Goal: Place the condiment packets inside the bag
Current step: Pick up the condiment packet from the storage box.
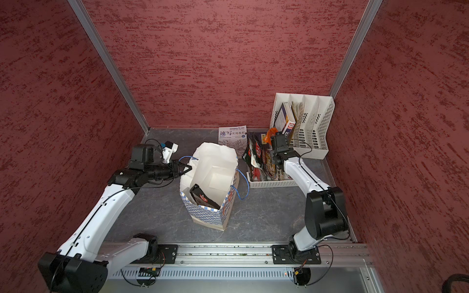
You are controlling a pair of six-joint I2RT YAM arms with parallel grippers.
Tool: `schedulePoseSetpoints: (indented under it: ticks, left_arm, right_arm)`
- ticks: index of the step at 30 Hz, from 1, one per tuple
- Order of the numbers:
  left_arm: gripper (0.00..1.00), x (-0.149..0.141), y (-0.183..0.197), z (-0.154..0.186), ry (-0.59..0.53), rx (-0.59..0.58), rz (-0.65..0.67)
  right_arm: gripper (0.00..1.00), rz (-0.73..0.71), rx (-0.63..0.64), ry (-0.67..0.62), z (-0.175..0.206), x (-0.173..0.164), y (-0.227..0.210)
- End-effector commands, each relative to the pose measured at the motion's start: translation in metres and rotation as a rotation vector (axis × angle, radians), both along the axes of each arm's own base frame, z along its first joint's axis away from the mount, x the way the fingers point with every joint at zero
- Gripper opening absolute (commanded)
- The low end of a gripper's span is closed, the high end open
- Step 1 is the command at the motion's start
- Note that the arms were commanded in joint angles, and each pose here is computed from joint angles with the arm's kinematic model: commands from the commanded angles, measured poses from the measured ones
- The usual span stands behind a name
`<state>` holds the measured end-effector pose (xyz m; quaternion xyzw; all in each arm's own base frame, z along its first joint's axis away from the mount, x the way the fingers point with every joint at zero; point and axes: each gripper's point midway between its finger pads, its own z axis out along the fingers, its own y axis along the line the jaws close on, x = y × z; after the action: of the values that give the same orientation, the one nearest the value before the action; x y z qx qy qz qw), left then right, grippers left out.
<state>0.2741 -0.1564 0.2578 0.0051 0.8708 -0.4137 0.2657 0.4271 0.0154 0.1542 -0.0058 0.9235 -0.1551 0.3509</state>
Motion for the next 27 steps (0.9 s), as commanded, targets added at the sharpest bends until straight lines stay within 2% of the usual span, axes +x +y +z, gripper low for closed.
schedulePoseSetpoints:
  ticks: [1, 4, 6, 14, 15, 21, 24, 27]
  left_arm:
    - [0.00, 0.005, -0.002, 0.012, -0.054, 0.009, -0.014]
    - [0.00, 0.004, -0.002, 0.011, -0.052, 0.011, -0.014]
    - [0.00, 0.005, -0.001, 0.010, -0.051, 0.012, -0.011]
    - [0.00, 0.005, -0.001, 0.011, -0.053, 0.014, -0.012]
    - [0.00, 0.005, -0.001, 0.011, -0.055, 0.015, -0.012]
    - [0.00, 0.004, 0.000, 0.010, -0.058, 0.026, -0.014]
    - [0.00, 0.004, 0.000, 0.011, -0.061, 0.028, -0.014]
    - [0.00, 0.003, 0.000, 0.013, -0.065, 0.026, -0.015]
  right_arm:
    - [0.72, -0.028, -0.008, 0.002, -0.012, 0.009, -0.005]
    - [0.71, -0.026, -0.002, 0.014, -0.021, 0.012, -0.005]
    - [0.63, -0.023, -0.004, 0.018, -0.022, 0.012, -0.005]
    - [0.07, -0.024, -0.016, -0.073, 0.016, -0.005, -0.012]
    - [0.02, -0.024, -0.019, -0.086, 0.022, -0.009, -0.014]
    - [0.00, 0.072, 0.024, -0.182, 0.073, -0.039, -0.005]
    - [0.00, 0.212, 0.089, -0.282, 0.115, -0.059, 0.019]
    - [0.00, 0.417, 0.176, -0.460, 0.177, -0.089, 0.054]
